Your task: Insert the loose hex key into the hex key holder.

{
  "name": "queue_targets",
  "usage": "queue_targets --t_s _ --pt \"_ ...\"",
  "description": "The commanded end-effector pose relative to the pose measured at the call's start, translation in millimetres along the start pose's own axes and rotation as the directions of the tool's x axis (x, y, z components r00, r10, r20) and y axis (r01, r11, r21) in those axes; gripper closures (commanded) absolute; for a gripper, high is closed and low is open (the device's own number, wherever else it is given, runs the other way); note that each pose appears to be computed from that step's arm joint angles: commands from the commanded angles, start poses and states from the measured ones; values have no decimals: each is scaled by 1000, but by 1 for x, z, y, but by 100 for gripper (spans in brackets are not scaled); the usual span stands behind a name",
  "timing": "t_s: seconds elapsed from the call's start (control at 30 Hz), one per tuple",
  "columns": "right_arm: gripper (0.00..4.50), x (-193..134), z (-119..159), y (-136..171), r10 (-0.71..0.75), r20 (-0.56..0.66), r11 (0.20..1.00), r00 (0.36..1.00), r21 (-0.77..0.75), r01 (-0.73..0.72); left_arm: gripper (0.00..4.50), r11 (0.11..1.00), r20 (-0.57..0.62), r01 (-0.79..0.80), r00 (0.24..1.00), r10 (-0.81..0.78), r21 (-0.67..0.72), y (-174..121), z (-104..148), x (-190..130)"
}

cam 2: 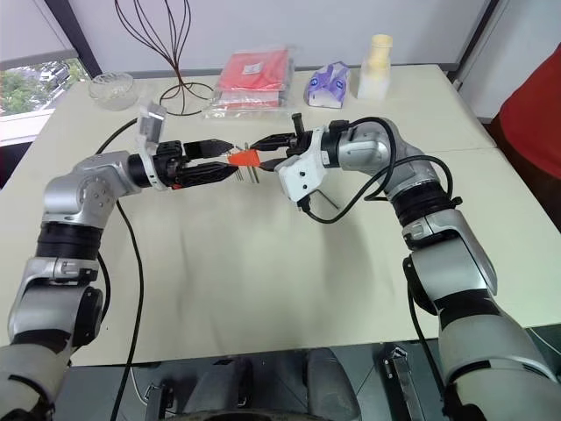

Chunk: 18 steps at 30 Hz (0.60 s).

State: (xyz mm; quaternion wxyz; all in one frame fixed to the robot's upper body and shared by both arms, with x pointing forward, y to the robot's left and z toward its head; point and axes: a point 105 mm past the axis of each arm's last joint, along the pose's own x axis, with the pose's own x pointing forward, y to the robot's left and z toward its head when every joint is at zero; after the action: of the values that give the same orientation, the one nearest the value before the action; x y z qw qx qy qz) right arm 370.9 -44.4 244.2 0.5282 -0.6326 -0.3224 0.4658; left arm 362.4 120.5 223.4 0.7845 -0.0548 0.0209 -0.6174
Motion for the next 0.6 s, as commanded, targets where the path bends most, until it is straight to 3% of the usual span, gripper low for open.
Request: queue_targets --t_s 0.03,0.27,0.5,0.6 --pt "349 -3 6 -24 -86 8 995 996 -60 86 0 999 18 23 1000 -23 25 3 10 6" --pt "349 -5 9 -31 -147 18 988 989 -54 148 0 999 133 31 991 -28 -19 10 28 20" --pt "349 -5 11 -28 -143 18 988 990 -56 144 0 999 117 52 992 -50 -8 11 24 28" --pt "349 -5 11 -27 -142 17 988 990 -56 143 138 998 113 61 992 -60 -5 10 23 28"
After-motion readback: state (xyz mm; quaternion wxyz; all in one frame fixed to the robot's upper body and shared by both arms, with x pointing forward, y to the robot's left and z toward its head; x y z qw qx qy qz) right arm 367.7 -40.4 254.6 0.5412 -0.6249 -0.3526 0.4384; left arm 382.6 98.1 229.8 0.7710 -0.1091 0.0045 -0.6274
